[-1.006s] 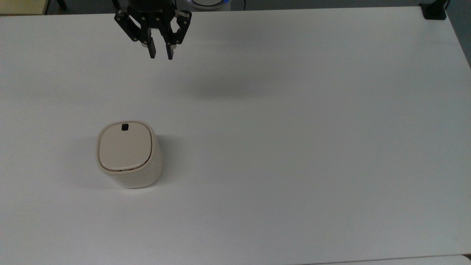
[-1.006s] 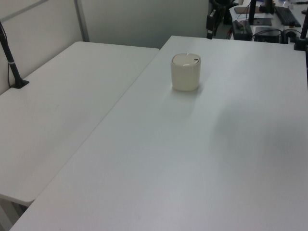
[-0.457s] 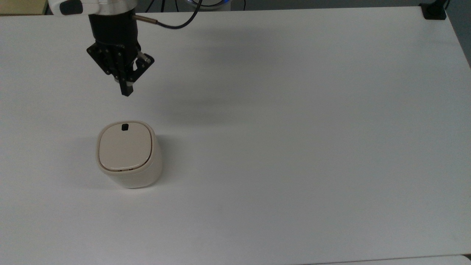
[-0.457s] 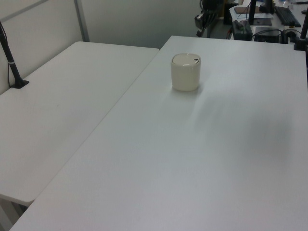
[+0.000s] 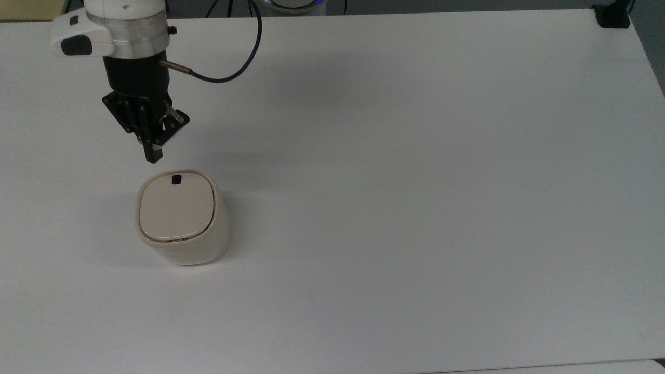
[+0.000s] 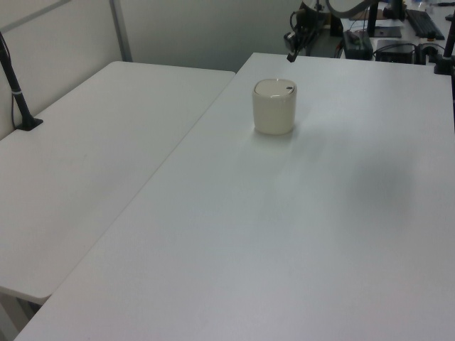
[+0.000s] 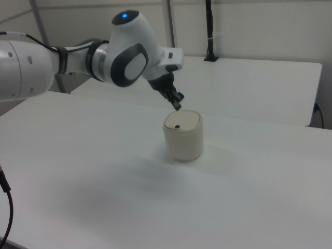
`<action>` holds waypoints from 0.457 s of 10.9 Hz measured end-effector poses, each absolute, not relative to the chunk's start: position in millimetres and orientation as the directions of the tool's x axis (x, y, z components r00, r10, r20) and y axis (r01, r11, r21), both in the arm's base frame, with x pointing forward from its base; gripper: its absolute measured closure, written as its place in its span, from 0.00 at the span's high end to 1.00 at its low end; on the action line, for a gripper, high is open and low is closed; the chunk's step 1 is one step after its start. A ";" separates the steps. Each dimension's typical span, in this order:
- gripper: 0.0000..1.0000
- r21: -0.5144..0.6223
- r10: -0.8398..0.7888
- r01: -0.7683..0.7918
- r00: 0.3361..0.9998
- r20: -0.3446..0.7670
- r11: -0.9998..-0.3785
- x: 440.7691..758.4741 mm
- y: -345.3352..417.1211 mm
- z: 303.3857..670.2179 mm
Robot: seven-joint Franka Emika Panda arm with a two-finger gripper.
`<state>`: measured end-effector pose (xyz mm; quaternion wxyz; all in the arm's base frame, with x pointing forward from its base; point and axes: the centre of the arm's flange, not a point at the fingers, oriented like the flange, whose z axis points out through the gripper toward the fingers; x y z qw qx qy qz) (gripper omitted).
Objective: Open the trash bin
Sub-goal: 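Move the gripper over the cream bin and lower it to the lid tab, then hook the lid tab and lift the gripper to flip the lid open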
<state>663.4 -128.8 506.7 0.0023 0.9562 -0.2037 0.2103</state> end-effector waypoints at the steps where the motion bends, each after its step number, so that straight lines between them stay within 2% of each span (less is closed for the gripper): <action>1: 0.01 -0.078 -0.389 -0.392 0.832 0.396 -0.917 666.1 -129.2 491.7; 5: 0.01 -0.070 -0.391 -0.395 0.838 0.380 -0.916 676.2 -130.3 445.5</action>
